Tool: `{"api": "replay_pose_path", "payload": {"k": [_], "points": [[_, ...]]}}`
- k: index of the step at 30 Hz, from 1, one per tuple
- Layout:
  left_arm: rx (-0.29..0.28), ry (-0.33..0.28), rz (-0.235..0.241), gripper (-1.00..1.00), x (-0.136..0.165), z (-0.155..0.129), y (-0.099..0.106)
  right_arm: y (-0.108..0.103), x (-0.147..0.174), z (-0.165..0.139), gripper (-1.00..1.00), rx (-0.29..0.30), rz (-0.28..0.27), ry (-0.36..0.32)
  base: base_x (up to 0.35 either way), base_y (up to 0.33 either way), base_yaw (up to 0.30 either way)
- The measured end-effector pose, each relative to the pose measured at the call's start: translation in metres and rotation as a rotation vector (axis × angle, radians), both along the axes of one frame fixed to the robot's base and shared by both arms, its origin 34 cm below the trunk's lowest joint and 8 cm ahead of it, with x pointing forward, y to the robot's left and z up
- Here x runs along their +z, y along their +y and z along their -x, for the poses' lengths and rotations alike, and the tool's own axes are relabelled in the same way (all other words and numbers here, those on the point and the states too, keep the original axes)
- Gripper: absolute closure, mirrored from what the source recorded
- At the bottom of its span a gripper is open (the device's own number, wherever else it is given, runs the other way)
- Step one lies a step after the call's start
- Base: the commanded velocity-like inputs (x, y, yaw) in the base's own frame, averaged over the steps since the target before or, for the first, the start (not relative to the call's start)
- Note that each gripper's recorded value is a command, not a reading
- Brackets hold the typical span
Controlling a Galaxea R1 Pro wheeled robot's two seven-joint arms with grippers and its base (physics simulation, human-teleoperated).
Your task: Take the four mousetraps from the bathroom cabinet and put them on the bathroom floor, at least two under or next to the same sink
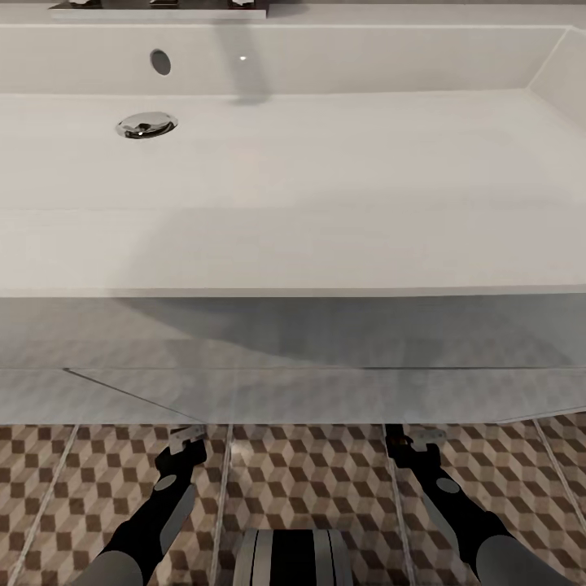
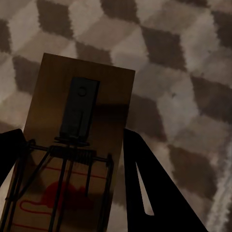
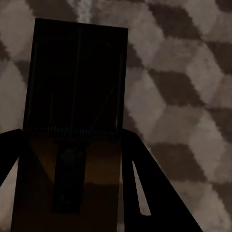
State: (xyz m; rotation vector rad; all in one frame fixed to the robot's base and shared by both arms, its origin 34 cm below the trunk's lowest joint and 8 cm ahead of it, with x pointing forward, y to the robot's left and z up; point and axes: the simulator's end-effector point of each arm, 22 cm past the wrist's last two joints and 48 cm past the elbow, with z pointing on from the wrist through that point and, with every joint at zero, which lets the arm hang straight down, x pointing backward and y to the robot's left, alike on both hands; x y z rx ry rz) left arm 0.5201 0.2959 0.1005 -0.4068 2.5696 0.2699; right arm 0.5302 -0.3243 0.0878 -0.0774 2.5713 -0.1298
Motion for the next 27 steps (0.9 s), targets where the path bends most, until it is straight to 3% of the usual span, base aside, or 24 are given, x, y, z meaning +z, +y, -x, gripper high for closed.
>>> {"api": "replay_pose_path", "payload": {"k": [27], "points": [[0.001, 0.016, 0.0, 1.0, -0.0088, 0.0071, 0.0, -0.0001, -0.0097, 0.0087, 1.0, 0.001, 0.0, 0.021, 0.0, 0.0, 0.0]]}}
